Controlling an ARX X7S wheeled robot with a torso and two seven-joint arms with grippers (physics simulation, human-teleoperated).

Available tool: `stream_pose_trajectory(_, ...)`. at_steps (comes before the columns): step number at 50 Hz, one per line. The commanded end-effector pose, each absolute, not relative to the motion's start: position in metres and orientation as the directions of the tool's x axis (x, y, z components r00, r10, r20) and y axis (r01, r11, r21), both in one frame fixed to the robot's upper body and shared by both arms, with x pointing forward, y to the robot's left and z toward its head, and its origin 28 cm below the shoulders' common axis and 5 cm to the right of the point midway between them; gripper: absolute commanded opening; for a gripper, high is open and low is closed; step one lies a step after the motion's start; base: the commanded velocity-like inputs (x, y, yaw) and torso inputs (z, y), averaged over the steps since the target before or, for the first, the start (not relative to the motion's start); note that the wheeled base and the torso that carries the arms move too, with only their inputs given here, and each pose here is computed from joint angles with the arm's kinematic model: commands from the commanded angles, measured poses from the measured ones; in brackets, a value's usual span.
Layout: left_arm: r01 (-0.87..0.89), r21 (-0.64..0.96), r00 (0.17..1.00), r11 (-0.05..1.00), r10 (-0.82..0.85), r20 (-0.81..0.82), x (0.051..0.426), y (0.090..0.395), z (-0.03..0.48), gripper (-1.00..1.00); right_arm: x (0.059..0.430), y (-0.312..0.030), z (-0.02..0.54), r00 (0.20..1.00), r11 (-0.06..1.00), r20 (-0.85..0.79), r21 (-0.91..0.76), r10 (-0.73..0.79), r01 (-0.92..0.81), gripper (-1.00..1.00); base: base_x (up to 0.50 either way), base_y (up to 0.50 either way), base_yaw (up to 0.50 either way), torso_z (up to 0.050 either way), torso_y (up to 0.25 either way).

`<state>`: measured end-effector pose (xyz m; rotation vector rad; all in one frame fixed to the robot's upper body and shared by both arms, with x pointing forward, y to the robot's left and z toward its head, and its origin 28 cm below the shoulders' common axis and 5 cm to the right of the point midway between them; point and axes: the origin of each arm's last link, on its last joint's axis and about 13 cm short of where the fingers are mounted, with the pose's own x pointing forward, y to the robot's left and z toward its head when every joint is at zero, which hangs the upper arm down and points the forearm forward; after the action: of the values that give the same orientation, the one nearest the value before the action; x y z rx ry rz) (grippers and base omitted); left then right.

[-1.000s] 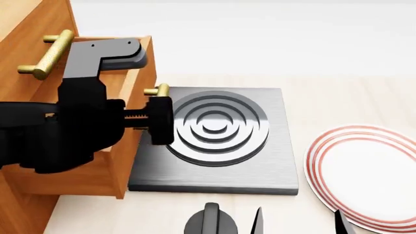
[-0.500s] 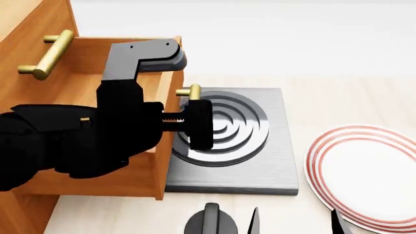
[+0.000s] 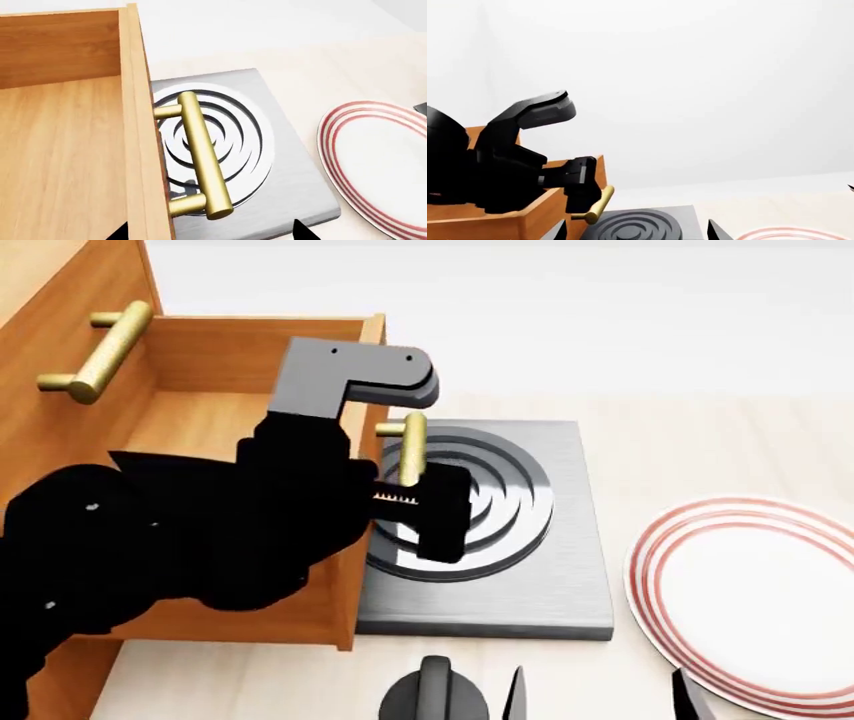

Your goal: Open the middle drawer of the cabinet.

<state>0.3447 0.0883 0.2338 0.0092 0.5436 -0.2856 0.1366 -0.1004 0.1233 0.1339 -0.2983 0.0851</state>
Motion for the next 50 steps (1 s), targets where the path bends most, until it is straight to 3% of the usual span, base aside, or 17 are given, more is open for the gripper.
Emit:
stream_pose_trajectory(1,0.466,-0.393,0.665,0.793,-0.607,-0.436,0.322,0.041,0.245,1.00,0.137,-0.100,0.123,0.952,0.987,0.298,0.117,0.068,-0.108,1.00,0.01,-0.01,-0.01,0.000,0.000)
stream_pose_trajectory(10,0.491,-0.400,0.699,0.774,-0.624,-0.350,0.323,0.042,0.244,1.00,0.137,-0.099,0.123,0.953,0.988,0.296,0.115,0.069,-0.107,1.00,0.01,-0.01,-0.01,-0.001,0.000)
stream_pose_trajectory(19,0.474,-0.259,0.849,0.842,-0.515,-0.119,0.331,0.048,0.257,1.00,0.136,-0.100,0.123,0.953,0.987,0.297,0.118,0.068,-0.107,1.00,0.01,-0.01,-0.02,-0.001,0.000)
stream_pose_trajectory(32,0.346,-0.114,0.938,0.931,-0.347,0.014,0.345,0.060,0.259,1.00,0.136,-0.101,0.124,0.952,0.987,0.299,0.119,0.063,-0.103,1.00,0.00,-0.01,-0.01,0.000,0.000)
stream_pose_trajectory(50,0.298,-0.064,0.954,0.952,-0.295,0.046,0.348,0.066,0.280,1.00,0.135,-0.101,0.125,0.952,0.987,0.301,0.121,0.061,-0.102,1.00,0.00,0.00,0.00,0.000,0.000)
